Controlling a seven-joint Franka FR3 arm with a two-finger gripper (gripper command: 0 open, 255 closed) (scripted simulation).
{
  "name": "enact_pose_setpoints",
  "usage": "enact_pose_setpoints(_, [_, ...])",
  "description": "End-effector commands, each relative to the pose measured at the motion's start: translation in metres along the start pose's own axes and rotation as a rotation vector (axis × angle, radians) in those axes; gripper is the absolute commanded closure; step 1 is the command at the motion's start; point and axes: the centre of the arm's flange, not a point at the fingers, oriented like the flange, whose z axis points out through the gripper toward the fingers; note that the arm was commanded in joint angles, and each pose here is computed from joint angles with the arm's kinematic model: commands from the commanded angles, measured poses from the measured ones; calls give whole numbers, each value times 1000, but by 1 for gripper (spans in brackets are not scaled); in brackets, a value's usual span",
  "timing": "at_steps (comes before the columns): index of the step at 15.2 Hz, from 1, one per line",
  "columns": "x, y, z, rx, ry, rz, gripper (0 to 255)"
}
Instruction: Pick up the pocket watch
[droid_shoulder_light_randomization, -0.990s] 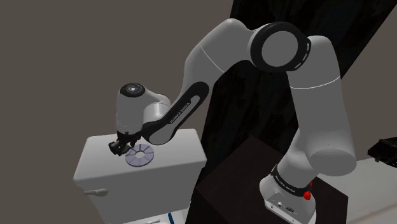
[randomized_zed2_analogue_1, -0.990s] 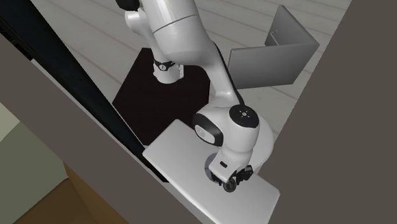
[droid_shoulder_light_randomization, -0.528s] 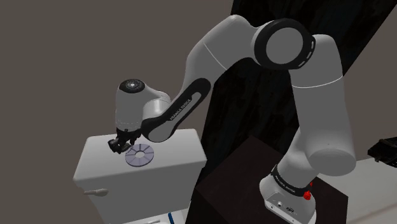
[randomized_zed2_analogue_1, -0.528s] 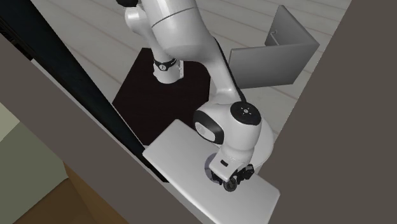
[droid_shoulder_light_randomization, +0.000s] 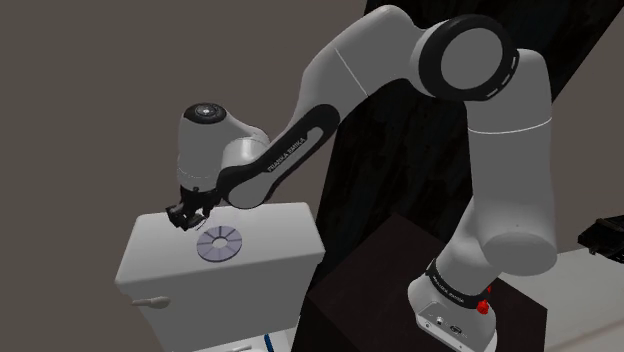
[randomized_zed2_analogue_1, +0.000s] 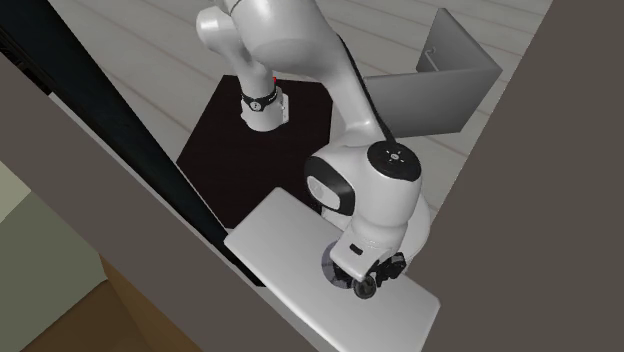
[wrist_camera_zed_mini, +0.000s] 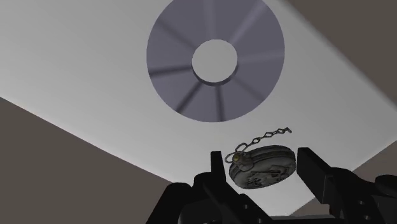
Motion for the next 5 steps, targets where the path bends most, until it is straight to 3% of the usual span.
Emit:
enact_pose_setpoints(1, [1, 0, -10, 0, 0, 0, 255])
enact_pose_setpoints(5, [4, 0, -21, 0, 0, 0, 255])
